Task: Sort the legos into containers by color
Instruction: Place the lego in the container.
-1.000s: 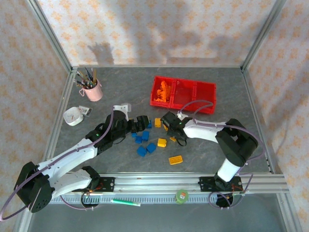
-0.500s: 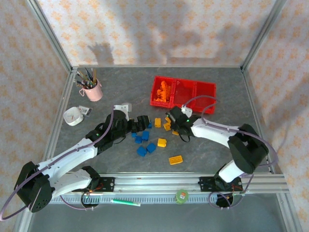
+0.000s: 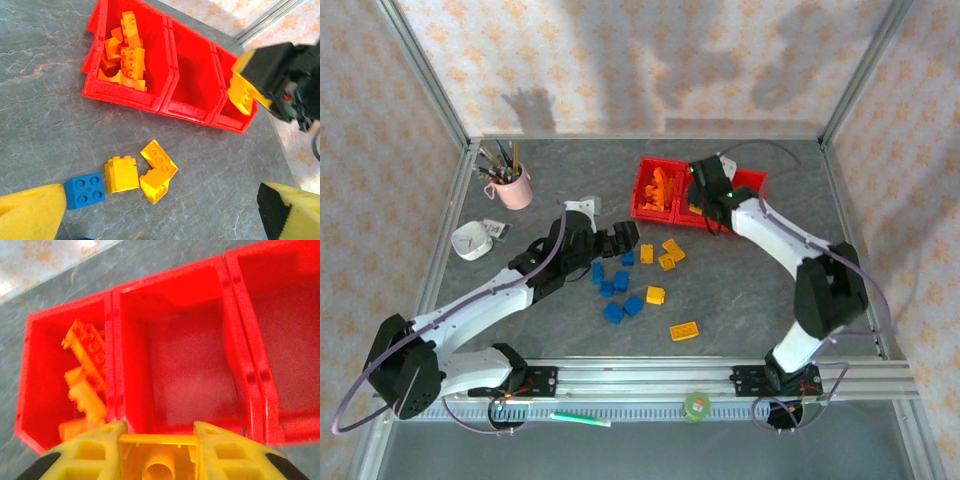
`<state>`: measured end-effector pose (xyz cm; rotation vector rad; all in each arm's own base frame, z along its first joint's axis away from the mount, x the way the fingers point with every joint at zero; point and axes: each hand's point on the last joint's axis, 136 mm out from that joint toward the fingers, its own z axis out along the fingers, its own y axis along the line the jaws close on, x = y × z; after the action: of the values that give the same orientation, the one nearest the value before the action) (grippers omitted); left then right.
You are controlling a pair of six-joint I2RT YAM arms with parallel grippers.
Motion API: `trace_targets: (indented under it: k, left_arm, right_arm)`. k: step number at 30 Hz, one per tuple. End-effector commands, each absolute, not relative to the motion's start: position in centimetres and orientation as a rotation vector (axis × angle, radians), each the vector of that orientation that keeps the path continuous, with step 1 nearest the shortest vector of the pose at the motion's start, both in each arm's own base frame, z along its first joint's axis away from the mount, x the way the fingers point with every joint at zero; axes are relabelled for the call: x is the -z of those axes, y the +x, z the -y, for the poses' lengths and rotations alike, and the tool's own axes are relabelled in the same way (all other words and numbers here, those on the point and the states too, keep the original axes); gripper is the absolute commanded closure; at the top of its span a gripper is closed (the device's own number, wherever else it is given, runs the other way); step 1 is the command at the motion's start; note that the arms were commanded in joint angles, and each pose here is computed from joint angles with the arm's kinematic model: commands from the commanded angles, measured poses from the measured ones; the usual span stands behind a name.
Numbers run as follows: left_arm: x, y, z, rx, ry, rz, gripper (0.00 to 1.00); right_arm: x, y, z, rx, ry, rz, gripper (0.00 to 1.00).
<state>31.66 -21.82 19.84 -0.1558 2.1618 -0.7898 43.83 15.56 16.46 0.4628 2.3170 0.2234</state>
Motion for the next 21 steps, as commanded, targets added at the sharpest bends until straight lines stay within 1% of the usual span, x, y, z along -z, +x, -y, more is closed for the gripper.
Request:
trace_targets:
  k: [1, 3, 4, 5, 6, 8, 10, 14, 21]
  left_arm:
    - [-22.1, 33.0, 22.4, 0.811, -0.181, -2.094, 0.01]
    - [-22.1, 33.4, 22.3, 0.79, -0.184, -2.096, 0.01]
    - [-22.2, 33.5, 22.3, 0.784, -0.185, -2.094, 0.01]
    - [-22.3, 33.6, 22.3, 0.784, -0.186, -2.09, 0.01]
    - [-22.5, 33.7, 22.3, 0.784, -0.185, -2.085, 0.01]
    - [-22.7, 33.7, 22.3, 0.781, -0.186, -2.079, 0.01]
    - [-22.8, 33.6, 22.2, 0.784, -0.186, -2.076, 0.01]
    - [-22.6, 32.9, 21.8, 0.786, -0.182, -2.082, 0.01]
    - [-21.9, 31.0, 20.2, 0.749, -0.168, -2.103, 0.01]
  right_arm:
    - [-14.9, 46.4, -14.5, -0.159, 0.428, -2.354, 0.76]
    - [-14.6, 48.0, -14.7, -0.161, 0.409, -2.36, 0.74]
    - [-14.4, 48.9, -14.8, -0.156, 0.394, -2.365, 0.69]
    - [-14.4, 49.5, -14.9, -0.147, 0.382, -2.367, 0.61]
    - [-14.4, 50.0, -15.1, -0.142, 0.369, -2.37, 0.55]
    - [-14.9, 50.5, -15.3, -0.141, 0.34, -2.373, 0.47]
    - [-15.7, 50.1, -15.5, -0.164, 0.323, -2.367, 0.41]
    - [-16.3, 46.8, -16.6, -0.254, 0.262, -2.384, 0.36]
    - [-14.1, 38.1, -18.5, -0.334, 0.149, -2.461, 0.26]
